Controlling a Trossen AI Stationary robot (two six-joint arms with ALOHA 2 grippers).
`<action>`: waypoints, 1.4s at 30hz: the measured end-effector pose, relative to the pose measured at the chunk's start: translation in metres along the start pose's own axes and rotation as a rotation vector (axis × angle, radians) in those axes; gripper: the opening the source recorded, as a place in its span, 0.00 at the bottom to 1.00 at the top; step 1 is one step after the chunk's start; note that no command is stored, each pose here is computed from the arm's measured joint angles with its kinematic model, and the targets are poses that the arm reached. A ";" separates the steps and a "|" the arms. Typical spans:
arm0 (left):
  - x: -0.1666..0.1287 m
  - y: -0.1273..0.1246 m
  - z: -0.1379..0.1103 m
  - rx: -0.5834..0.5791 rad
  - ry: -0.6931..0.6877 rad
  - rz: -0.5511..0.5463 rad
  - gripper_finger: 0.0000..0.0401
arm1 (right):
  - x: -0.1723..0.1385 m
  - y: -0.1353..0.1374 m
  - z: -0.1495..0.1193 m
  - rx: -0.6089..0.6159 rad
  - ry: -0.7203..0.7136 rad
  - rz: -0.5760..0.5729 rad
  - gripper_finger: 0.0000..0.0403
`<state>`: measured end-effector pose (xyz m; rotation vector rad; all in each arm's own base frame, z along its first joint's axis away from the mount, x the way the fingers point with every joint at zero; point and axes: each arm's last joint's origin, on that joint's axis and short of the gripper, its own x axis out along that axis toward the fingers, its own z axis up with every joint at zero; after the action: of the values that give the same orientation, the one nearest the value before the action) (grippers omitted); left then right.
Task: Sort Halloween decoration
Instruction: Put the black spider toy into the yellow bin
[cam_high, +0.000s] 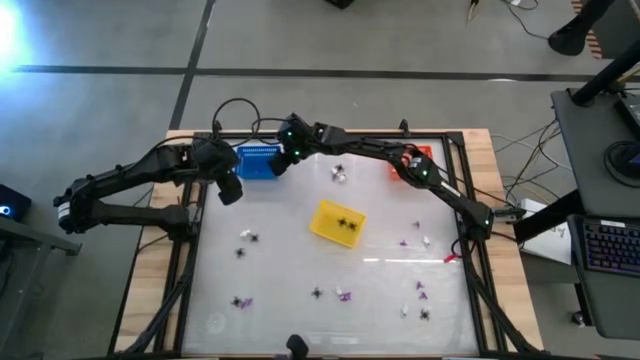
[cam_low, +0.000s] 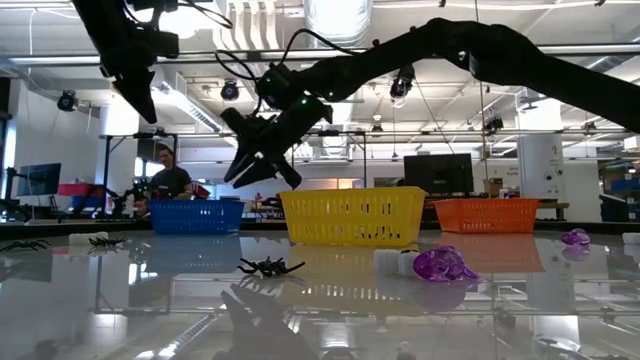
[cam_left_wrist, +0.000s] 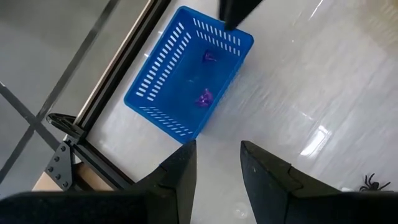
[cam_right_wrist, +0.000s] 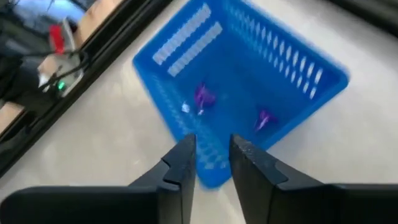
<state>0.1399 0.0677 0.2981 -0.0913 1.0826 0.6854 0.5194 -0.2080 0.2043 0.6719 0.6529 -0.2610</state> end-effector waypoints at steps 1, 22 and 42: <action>0.000 0.000 0.000 -0.004 0.001 -0.001 0.27 | -0.005 0.002 0.000 0.001 0.021 0.014 0.24; -0.005 -0.001 -0.012 0.063 0.073 -0.118 0.33 | -0.197 0.107 -0.037 -0.215 0.379 -0.418 0.27; -0.005 -0.003 -0.011 0.154 0.062 -0.166 0.32 | -0.165 0.146 -0.124 -0.186 0.609 -0.518 0.27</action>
<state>0.1314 0.0591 0.2963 -0.0700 1.1699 0.4510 0.3953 -0.0132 0.3071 0.3861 1.4210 -0.4729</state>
